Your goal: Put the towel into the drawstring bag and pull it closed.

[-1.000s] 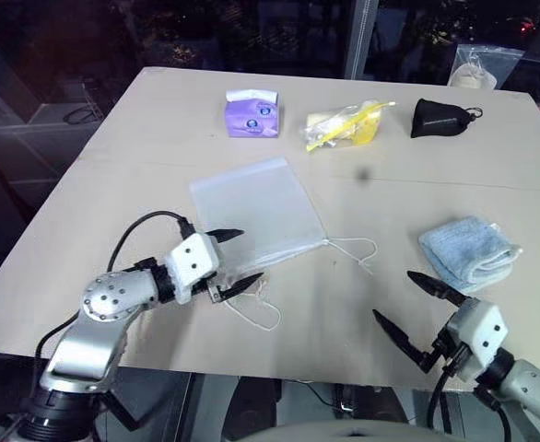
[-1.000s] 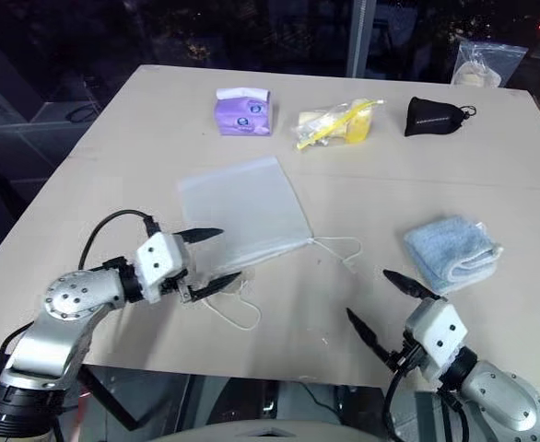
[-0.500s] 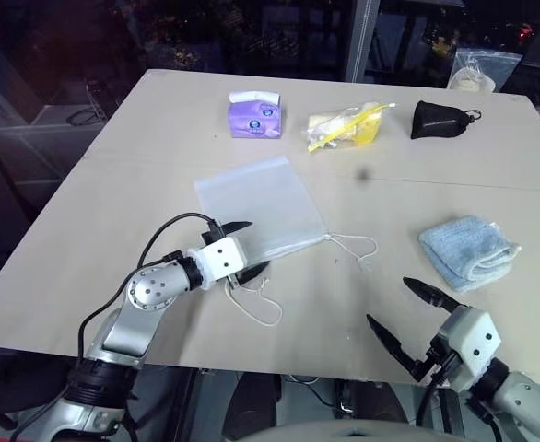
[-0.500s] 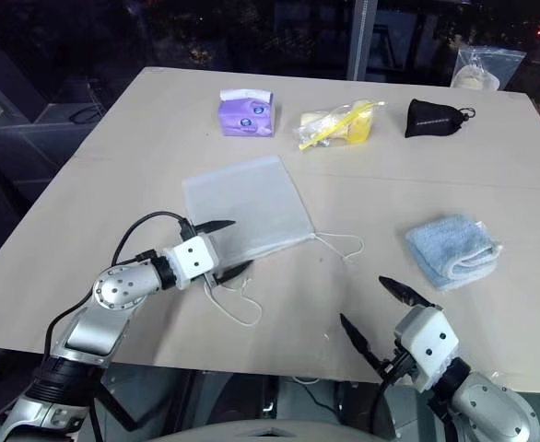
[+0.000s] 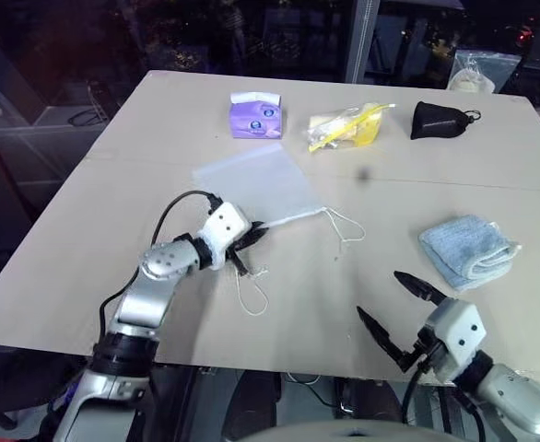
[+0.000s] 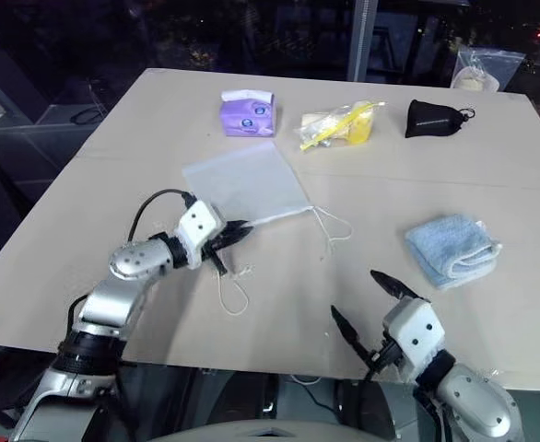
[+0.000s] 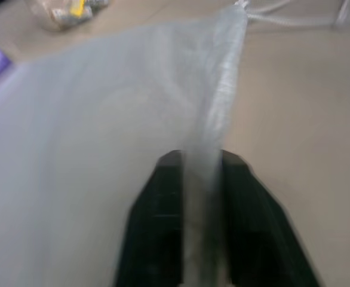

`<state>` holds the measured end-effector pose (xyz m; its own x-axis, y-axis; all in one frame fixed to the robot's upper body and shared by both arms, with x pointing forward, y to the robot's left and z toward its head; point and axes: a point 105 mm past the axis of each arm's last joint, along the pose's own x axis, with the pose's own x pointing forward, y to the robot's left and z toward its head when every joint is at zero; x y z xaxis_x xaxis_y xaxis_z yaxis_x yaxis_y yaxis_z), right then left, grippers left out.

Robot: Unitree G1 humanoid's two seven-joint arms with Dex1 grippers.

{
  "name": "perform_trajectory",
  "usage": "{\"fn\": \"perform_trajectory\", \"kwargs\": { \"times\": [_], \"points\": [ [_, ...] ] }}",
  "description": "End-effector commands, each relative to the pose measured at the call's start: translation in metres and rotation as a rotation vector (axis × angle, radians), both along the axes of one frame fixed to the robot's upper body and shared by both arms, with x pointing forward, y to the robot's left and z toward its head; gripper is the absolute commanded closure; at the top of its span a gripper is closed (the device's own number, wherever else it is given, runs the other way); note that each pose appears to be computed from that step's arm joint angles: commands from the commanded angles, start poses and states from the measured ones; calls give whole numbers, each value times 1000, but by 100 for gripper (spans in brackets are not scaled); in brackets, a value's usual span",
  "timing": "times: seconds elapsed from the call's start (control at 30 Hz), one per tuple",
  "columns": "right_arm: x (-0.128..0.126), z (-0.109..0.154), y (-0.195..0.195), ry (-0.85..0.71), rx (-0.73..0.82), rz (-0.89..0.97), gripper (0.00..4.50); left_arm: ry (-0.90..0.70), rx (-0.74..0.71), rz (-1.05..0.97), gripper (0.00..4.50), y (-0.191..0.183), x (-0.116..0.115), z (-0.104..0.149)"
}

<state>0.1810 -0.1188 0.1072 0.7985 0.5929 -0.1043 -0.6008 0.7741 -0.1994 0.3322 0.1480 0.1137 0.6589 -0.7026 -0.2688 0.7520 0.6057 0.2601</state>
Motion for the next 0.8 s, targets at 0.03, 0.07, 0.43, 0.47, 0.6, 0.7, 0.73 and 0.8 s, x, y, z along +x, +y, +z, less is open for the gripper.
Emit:
{"fn": "perform_trajectory", "kwargs": {
  "times": [0.03,0.07,0.43,0.47,0.6,0.7,0.73,0.8],
  "points": [
    [4,4,5,-3,28,-8,0,179,-198,-75,446,-5,-2,31],
    [5,3,6,6,38,7,0,248,-228,-94,446,-6,-4,32],
    [-1,4,13,-16,75,49,0,175,-88,-171,360,3,-1,31],
    [-1,5,14,-23,74,48,0,111,-41,-171,320,3,0,29],
    [1,3,14,-39,58,41,0,-56,101,-172,132,6,3,21],
    [1,1,12,-39,45,41,0,-122,166,-165,132,12,2,12],
    [2,0,12,-41,41,41,0,-139,183,-158,132,14,2,10],
    [3,0,10,-44,35,38,0,-192,220,-130,132,17,7,8]
  ]
}}
